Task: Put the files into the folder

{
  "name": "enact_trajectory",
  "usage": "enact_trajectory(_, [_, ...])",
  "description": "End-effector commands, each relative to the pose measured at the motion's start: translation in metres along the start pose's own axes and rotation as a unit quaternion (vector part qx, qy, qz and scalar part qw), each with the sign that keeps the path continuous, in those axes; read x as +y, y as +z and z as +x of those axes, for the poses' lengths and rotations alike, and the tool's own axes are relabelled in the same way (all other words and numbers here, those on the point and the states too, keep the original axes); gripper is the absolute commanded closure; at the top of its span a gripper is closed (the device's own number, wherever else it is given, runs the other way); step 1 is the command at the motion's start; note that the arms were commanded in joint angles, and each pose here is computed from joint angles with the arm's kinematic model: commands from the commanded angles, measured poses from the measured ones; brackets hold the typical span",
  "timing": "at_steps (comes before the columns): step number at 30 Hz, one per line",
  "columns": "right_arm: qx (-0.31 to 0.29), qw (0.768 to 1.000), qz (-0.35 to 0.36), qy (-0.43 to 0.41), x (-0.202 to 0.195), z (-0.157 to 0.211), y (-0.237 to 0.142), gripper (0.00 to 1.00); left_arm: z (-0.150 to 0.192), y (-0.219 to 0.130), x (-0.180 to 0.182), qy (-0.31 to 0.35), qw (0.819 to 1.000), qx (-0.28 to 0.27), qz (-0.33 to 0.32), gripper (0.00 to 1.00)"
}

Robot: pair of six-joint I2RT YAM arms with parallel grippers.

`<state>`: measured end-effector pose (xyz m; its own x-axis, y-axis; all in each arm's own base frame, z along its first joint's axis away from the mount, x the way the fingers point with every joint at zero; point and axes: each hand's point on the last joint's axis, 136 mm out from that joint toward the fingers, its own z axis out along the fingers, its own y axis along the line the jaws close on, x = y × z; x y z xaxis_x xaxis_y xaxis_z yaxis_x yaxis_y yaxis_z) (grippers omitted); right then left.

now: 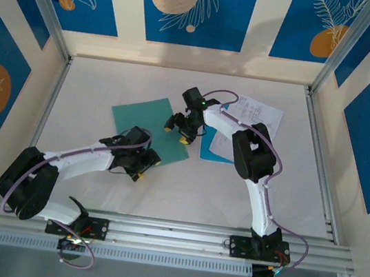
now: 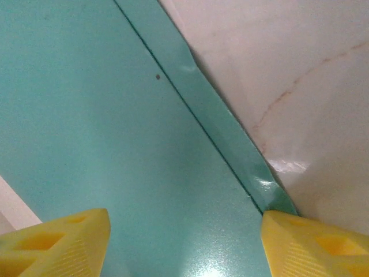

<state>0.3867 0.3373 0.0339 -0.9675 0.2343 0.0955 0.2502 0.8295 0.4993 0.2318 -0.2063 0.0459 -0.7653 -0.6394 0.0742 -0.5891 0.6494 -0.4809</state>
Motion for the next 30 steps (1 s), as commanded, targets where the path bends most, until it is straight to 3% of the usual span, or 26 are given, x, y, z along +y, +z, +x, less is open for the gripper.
enact_trajectory(1, [0.017,0.999,0.047,0.021,-0.03,0.02,0.001,0.29,-0.004,0.006,0.003,-0.059,0.998,-0.005,0.014,0.31])
enact_trajectory(10, [0.056,0.995,0.014,0.077,-0.048,0.07,-0.013,0.29,-0.061,-0.008,0.039,-0.052,0.996,-0.071,-0.015,0.31])
enact_trajectory(14, [0.051,0.996,-0.005,0.072,-0.042,0.072,-0.025,0.28,-0.074,-0.017,0.039,-0.044,0.996,-0.081,-0.006,0.31])
enact_trajectory(20, [0.02,0.998,-0.014,0.055,-0.035,0.056,-0.043,0.28,-0.062,-0.028,0.032,-0.052,0.996,-0.065,0.022,0.32])
enact_trajectory(30, [-0.005,0.999,0.023,0.028,-0.036,0.039,-0.036,0.28,-0.035,-0.038,0.021,-0.066,0.994,-0.052,0.073,0.31])
